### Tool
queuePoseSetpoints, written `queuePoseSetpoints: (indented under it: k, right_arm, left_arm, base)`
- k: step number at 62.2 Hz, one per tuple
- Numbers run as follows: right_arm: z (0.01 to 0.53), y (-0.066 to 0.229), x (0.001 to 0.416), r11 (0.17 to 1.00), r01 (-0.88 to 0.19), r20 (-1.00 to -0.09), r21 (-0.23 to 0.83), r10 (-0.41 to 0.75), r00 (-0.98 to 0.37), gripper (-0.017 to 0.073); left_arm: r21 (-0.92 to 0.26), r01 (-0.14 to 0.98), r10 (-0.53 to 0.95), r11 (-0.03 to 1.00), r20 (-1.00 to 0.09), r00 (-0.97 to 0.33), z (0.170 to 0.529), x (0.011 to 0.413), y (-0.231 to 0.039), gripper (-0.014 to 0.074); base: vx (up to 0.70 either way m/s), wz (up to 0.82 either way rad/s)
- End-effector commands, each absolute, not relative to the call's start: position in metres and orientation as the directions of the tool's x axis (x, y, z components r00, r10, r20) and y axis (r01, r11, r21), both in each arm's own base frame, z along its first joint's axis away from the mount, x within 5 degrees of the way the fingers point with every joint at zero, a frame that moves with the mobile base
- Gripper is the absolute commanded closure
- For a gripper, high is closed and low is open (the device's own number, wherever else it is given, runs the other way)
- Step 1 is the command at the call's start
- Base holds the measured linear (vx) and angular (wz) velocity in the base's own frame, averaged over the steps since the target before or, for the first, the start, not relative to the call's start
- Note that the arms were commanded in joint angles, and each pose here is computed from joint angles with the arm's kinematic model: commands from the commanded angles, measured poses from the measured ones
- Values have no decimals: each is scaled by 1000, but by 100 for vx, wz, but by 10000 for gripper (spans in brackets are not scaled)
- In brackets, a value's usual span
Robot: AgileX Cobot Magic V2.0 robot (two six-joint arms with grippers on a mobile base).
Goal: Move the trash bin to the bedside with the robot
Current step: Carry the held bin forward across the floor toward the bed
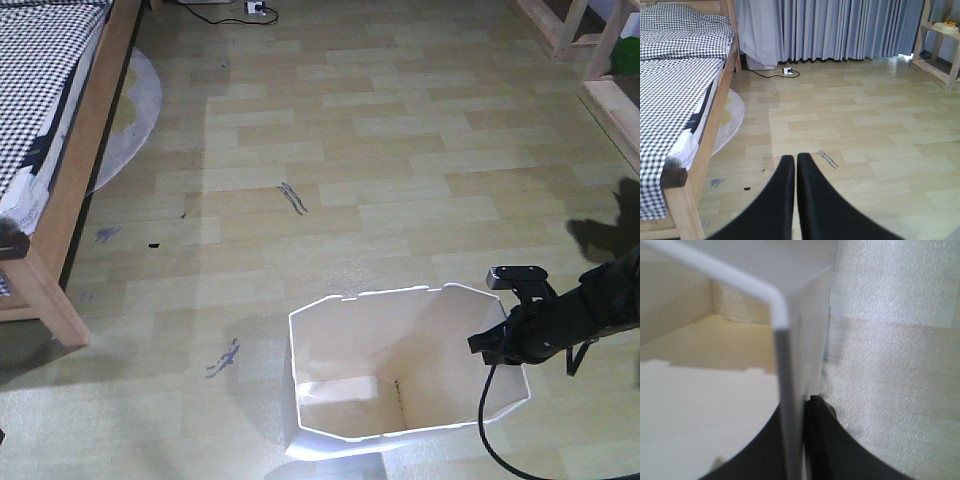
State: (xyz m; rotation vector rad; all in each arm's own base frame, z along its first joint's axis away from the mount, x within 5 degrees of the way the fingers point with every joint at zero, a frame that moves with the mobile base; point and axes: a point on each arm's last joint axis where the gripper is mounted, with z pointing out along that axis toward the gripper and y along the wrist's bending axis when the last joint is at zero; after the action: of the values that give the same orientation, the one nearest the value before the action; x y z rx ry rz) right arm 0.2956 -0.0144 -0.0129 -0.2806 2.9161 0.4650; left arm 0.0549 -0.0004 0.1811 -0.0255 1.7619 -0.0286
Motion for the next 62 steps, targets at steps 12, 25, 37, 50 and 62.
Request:
queuePoseSetpoints:
  k: [12,25,37,50,62]
  right_arm:
    - [16,-3,306,875,-223,-279,429,-107,-954,565]
    - [16,-3,306,875,-223,-279,429,-107,-954,565]
    - [16,-3,306,875,-223,-279,429,-107,-954,565]
    - [16,-3,306,875,-223,-279,429,-107,-954,565]
    - [16,-3,306,875,-223,-279,429,-107,-954,565]
  left_arm:
    - [-41,1,-41,999,-991,-126,182,56,-1,600]
    - [-41,1,-41,999,-991,-126,182,56,-1,600]
    - [-41,1,-41,999,-991,-126,182,56,-1,600]
    - [-41,1,-41,999,-991,-126,182,56,-1,600]
    - [-41,1,-41,999,-991,-126,182,56,-1,600]
  base:
    - [30,-1]
    - [31,3]
    - [33,6]
    - [34,4]
    - [33,4]
